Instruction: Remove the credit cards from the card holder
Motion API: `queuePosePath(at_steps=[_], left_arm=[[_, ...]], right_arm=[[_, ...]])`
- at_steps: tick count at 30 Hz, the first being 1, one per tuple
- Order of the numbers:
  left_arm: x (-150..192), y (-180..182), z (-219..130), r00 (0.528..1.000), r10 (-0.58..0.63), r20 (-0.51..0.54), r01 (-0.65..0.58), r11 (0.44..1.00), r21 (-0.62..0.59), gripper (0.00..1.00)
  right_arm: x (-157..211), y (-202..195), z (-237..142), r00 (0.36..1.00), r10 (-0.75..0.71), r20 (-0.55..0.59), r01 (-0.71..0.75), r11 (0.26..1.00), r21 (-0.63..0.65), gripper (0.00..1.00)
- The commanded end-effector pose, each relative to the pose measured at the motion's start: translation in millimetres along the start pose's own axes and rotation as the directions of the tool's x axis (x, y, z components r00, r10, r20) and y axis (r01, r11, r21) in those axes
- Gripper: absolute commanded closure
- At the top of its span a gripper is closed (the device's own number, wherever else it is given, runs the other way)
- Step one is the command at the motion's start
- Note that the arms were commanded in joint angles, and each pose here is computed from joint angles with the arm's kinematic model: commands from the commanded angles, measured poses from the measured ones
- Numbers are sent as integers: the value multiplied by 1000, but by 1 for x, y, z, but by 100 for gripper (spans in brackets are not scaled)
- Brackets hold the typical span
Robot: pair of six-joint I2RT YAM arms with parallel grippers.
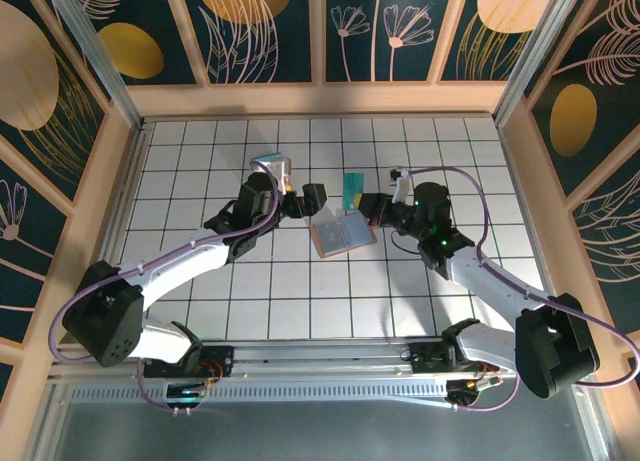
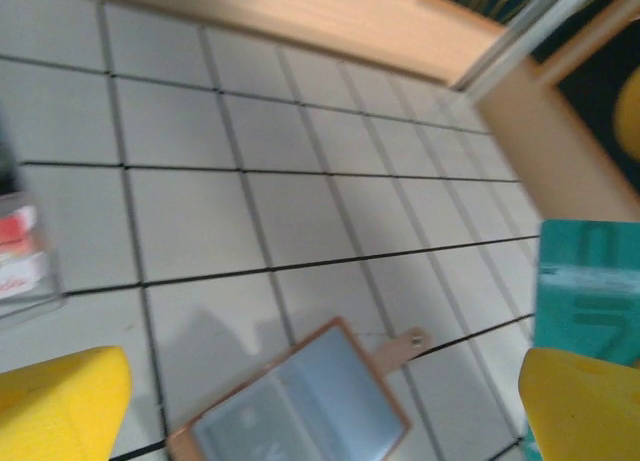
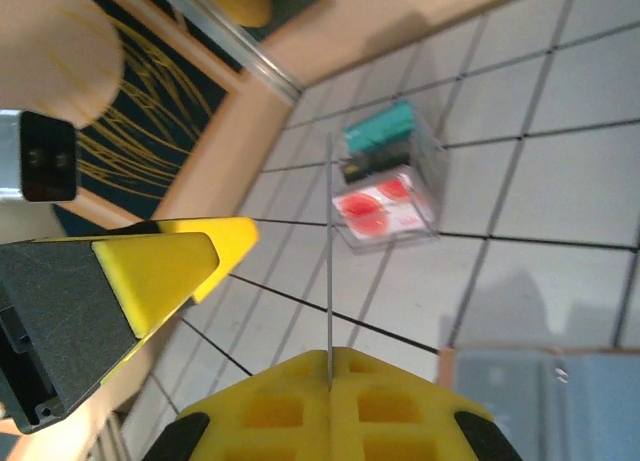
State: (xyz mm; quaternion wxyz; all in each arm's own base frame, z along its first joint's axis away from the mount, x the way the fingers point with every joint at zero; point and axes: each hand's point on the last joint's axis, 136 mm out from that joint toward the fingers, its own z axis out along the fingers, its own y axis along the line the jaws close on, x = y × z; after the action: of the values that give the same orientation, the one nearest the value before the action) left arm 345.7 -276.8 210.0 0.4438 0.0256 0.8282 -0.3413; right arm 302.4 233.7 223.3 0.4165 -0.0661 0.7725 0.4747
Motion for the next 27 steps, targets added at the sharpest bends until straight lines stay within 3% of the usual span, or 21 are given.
queuePosePath(at_steps=[1,12,27], left_arm=[[-15,-43,-14,999,24,26,-29,976,216,1],[-23,-77,-29,999,26,36,-39,911,411,16],[-22,-94,-31,1000,-22,11,12,840,542,70]], right_arm=[[-18,36,-7,997,-44,68,55,985,-162,100],[-19,62,-5,998,-29,49,43,944,-328,100],[-14,78,-2,1000,-24,18,30,913,-407,100]])
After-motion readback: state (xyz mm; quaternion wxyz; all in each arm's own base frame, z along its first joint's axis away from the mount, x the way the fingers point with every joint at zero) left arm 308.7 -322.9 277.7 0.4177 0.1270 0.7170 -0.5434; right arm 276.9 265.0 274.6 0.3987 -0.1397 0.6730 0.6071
